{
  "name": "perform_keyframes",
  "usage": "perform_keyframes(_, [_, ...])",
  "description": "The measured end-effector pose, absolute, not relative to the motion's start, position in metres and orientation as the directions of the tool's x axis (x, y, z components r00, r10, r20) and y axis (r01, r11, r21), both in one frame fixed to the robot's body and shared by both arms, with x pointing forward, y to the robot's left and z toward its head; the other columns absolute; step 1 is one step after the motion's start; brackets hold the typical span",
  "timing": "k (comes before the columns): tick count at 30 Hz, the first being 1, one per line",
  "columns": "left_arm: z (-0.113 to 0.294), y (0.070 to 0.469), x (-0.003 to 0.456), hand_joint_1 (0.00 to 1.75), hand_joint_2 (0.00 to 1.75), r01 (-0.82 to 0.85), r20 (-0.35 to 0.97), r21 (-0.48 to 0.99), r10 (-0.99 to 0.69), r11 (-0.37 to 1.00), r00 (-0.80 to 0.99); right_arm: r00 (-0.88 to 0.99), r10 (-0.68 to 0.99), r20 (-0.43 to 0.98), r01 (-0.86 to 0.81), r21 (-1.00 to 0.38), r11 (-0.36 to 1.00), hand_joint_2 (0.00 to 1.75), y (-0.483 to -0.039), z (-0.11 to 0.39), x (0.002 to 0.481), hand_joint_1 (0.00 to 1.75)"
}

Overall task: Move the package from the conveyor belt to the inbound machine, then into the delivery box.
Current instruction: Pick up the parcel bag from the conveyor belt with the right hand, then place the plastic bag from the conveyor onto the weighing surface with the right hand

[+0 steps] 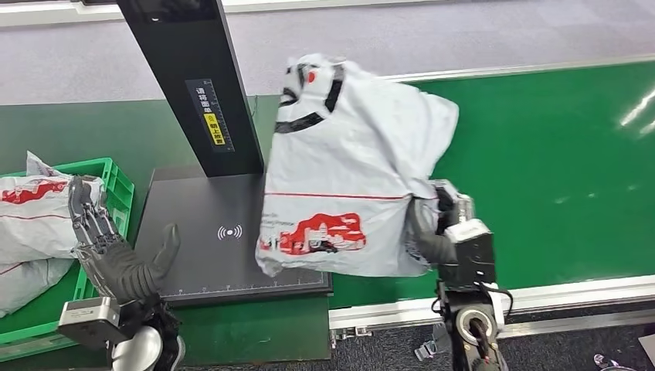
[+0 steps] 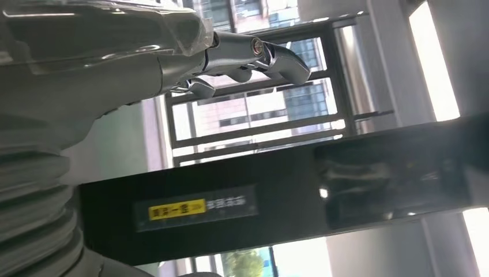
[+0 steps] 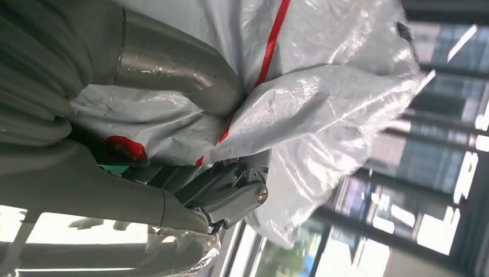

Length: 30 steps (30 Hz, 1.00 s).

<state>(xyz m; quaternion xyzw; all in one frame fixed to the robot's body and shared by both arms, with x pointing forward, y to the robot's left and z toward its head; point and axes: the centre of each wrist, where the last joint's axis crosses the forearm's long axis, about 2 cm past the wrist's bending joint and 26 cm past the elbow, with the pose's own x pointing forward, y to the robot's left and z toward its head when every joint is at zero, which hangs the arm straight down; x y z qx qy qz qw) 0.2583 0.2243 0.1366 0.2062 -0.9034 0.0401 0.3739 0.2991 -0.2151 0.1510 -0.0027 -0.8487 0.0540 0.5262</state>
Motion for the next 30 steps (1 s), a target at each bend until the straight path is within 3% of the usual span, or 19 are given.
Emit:
perform_keyframes(7, [0.150,0.229,0.272,0.00,1.75,-0.423,0.679,0.059,-0.347,0.904,-0.647,-0.281,0.021,0.960,-0.288,-0.105,0.952,1.75,-0.167,0.134,0.321,1.75])
perform_keyframes(13, [0.160,0.230,0.282,0.00,1.75,-0.418,0.679,0.050,-0.338,0.907,-0.652,-0.106,0.084,0.991,-0.444,-0.123,0.888,1.75,-0.123,0.096,0.323,1.75])
perform_keyframes(17, [0.161,0.231,0.286,0.00,1.75,-0.418,0.679,0.051,-0.338,0.907,-0.652,-0.037,0.138,0.990,-0.500,-0.138,0.855,1.75,-0.111,0.082,0.322,0.05])
perform_keyframes(30, [0.161,0.233,0.288,0.00,1.75,-0.424,0.686,0.072,-0.353,0.903,-0.636,0.020,0.277,0.961,-0.533,-0.224,0.816,1.75,-0.106,0.073,0.324,0.00])
